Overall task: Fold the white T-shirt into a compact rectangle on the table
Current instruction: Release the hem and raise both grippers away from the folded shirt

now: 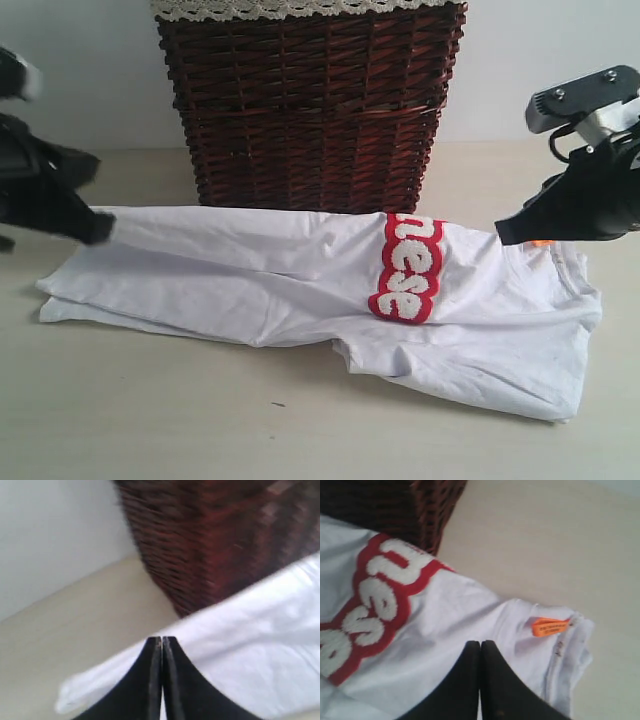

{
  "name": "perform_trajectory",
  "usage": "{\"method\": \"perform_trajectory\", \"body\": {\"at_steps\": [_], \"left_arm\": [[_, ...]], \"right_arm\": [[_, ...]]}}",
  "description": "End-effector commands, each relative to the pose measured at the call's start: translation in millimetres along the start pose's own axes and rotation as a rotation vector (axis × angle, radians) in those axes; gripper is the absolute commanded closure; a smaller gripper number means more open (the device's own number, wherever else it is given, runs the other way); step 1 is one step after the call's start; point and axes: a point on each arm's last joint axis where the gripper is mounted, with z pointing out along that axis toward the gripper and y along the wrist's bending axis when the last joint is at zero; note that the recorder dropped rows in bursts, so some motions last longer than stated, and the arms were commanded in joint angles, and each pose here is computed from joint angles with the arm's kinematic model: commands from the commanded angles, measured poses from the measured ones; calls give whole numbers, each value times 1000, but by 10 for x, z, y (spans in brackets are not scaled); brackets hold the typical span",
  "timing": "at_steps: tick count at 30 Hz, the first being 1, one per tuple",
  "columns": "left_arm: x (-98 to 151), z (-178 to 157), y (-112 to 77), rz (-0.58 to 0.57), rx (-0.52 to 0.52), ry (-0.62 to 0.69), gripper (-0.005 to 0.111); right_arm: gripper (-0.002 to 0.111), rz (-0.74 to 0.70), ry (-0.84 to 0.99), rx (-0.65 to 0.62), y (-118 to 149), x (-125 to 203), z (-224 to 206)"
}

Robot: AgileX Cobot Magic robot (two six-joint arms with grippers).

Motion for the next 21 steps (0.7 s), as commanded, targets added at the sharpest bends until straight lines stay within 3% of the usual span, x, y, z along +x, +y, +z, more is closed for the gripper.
{"method": "perform_trajectory", "body": {"at_steps": [1, 5, 8, 12, 16, 17, 21], "left_arm": [[112, 16, -470, 252, 165, 168, 107], [319, 198, -702, 312, 245, 307, 107], [427, 446, -711, 302, 250, 364, 107], [521, 796, -598, 215, 214, 418, 107], [865, 1181, -245, 25, 124, 516, 107], [970, 1265, -214, -40, 109, 517, 107], [1223, 1318, -286, -30, 131, 659, 107]], "right_arm": [[108, -46, 20, -35, 110, -14, 33], [108, -49, 33, -40, 125, 1, 66], [108, -48, 45, -40, 126, 22, 121], [108, -45, 44, -30, 118, 43, 236], [108, -51, 65, -22, 114, 107, 427], [108, -51, 63, -21, 110, 84, 451], [108, -48, 75, -26, 112, 86, 471]]}}
